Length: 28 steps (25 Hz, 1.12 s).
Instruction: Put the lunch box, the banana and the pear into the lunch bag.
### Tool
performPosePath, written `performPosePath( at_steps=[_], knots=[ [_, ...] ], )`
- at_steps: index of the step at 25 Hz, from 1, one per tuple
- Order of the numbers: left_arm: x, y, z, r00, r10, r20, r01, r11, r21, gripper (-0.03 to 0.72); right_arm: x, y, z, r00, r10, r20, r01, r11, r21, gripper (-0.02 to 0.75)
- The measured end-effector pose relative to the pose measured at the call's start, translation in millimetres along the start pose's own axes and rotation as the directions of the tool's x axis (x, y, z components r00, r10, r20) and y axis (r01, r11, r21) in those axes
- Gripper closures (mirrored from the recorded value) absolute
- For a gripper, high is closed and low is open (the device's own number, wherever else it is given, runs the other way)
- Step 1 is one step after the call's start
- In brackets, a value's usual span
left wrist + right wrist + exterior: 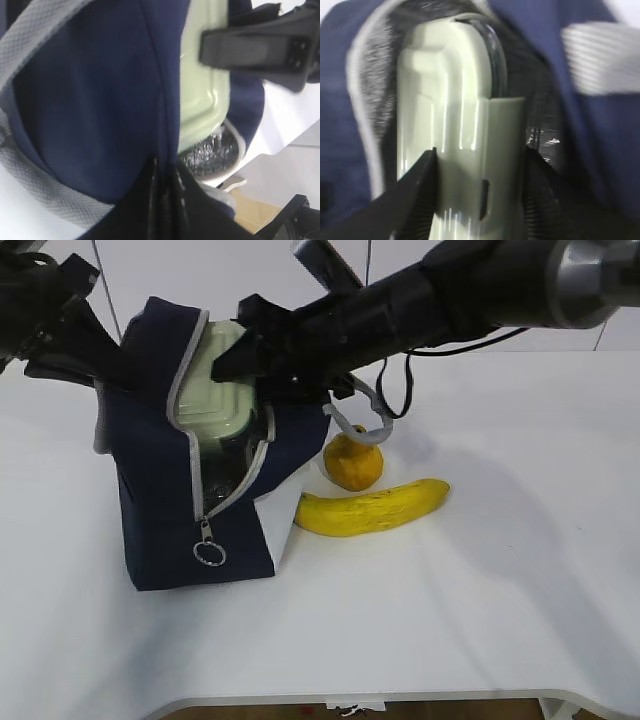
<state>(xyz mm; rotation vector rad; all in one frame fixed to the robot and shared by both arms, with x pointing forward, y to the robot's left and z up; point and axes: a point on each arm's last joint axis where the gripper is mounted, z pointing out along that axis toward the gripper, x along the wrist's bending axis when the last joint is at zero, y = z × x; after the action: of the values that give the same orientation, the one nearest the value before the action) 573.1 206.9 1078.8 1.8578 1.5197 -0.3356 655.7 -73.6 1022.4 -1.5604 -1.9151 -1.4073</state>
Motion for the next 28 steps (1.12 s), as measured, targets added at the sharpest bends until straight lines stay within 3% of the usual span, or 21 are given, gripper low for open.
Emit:
performPosePath(
  at_steps=[4, 10, 19, 28],
  knots=[
    [1.4, 0, 0, 1.0, 0.01, -0.015, -0.01, 1.0, 0.004, 0.68, 6, -5, 25, 0.999, -0.019, -0.026, 0.019, 0.999, 0.03, 0.368],
    [4.2, -1, 0, 0.998, 0.03, -0.046, -0.03, 1.0, 0.01, 0.68, -27, -20, 55, 0.999, 0.032, 0.008, -0.032, 0.995, 0.09, 0.368],
    [19.3, -3, 17, 0.998, 0.027, -0.052, -0.022, 0.995, 0.101, 0.68, -45, -27, 70, 0.997, 0.067, 0.03, -0.07, 0.992, 0.108, 0.368],
    [21.1, -3, 19, 0.998, 0.035, -0.054, -0.029, 0.994, 0.109, 0.68, -54, -32, 76, 0.996, 0.084, 0.034, -0.088, 0.988, 0.124, 0.358]
  ],
)
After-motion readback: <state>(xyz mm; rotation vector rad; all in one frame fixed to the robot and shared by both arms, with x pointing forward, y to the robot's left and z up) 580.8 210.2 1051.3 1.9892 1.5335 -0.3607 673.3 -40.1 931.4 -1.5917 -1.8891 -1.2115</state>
